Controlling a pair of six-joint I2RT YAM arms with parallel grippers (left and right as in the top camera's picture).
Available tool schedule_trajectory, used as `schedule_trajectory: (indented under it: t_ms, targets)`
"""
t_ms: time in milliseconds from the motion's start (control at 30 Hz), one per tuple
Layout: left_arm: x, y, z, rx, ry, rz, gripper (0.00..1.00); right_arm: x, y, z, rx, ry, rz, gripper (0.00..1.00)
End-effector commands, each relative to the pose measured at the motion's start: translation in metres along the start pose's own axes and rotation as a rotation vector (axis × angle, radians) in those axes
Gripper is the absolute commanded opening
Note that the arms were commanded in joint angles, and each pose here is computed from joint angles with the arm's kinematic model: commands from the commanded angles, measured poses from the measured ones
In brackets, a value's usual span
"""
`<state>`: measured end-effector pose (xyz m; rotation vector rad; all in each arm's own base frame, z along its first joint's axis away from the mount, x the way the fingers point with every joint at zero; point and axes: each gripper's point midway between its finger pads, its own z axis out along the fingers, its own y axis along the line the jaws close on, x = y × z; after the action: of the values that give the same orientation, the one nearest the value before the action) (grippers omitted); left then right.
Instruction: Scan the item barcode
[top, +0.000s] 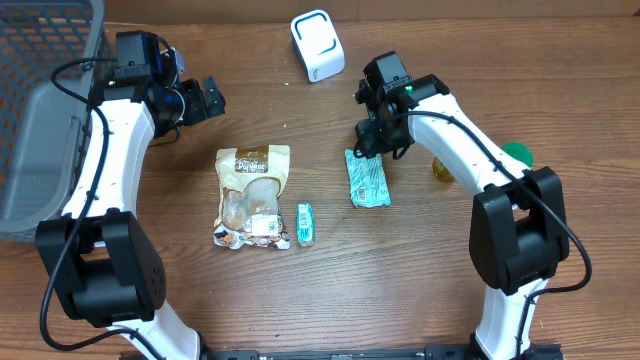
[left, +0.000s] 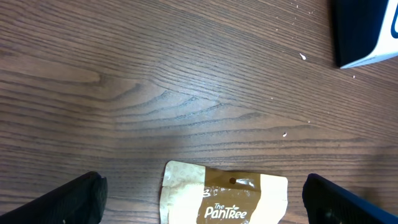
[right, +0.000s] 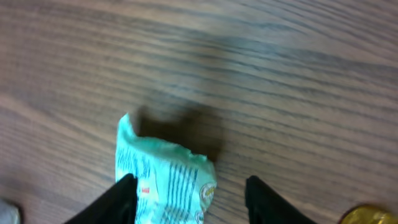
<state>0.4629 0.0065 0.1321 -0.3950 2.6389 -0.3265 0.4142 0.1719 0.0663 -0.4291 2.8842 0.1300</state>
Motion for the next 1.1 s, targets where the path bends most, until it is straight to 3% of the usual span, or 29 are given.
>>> schedule_trajectory:
  t_ms: [0,300,667,800,1067]
  targets:
    - [-0.004,-0.001,-0.003,-0.002,-0.013,0.013,1.0,-0.001,-0.001,-0.003,0.029,-0.018,0.236,0.49]
    - [-0.004,-0.001,-0.003,-0.002,-0.013,0.013,1.0,0.012,0.052,0.008,-0.052,0.036,0.204,0.33]
    - [-0.004,-0.001,-0.003,-0.002,-0.013,0.013,0.99,0.046,0.094,0.031,-0.038,0.126,0.168,0.29]
    - [-0.004,-0.001,-0.003,-0.002,-0.013,0.013,0.99,0.057,0.091,0.041,-0.022,0.143,0.164,0.29]
    - [-0.004,-0.001,-0.003,-0.002,-0.013,0.013,1.0,0.072,0.034,0.048,0.165,0.17,0.205,0.29]
